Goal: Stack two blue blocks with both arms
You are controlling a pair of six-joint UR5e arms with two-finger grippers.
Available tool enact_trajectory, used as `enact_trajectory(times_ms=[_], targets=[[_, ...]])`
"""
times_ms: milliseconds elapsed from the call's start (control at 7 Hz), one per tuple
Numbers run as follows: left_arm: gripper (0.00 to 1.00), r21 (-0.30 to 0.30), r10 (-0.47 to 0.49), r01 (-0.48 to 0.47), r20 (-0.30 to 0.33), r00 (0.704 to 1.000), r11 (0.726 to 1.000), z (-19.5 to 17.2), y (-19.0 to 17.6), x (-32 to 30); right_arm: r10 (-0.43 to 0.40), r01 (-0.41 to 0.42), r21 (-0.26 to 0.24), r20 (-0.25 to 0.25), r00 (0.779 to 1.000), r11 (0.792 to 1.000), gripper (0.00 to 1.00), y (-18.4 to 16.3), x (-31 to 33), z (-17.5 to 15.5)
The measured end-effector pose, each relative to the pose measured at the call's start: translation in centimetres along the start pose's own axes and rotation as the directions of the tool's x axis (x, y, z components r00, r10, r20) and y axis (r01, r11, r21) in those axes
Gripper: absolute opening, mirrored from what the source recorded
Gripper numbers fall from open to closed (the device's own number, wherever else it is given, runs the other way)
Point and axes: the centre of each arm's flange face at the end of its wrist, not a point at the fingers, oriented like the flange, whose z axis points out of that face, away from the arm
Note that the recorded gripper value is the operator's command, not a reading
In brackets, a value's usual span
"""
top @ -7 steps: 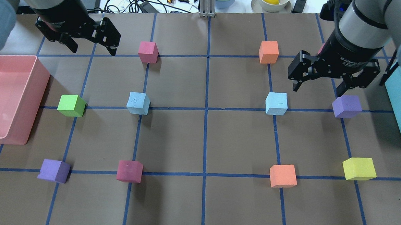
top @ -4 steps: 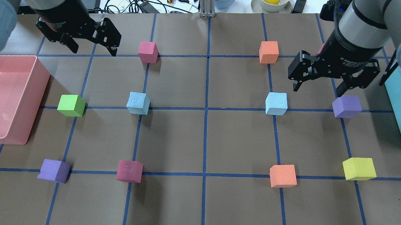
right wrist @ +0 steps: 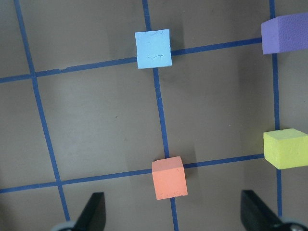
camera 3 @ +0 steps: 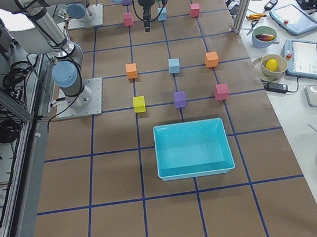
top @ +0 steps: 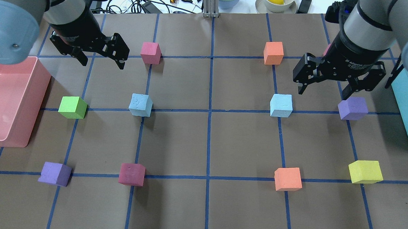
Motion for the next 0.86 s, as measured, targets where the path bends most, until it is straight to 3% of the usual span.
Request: enact_trajectory(times_ms=[286, 571, 857], targets=[[1.0, -0.009, -0.008, 0.008, -0.004, 1.0, 1.0, 6.7, -1.0, -0.1, -0.001, 0.0, -0.056, -0.004, 1.0, 0.998, 1.0, -3.7, -0.3, 4.6], [1.0, -0.016, -0.014, 0.013, -0.006, 1.0, 1.0, 14.4, -1.3, 0.0, -0.012, 0.012, -0.01, -0.001, 1.0, 1.0, 1.0, -10.1, -0.9, 11.0], [1.0, -0.042, -0.016, 0.016, -0.007, 1.0, 0.999, 19.6, -1.5, 0.0, -0.014, 0.014, -0.006, 0.0, 1.0, 1.0, 1.0, -14.3, -1.3, 17.5]])
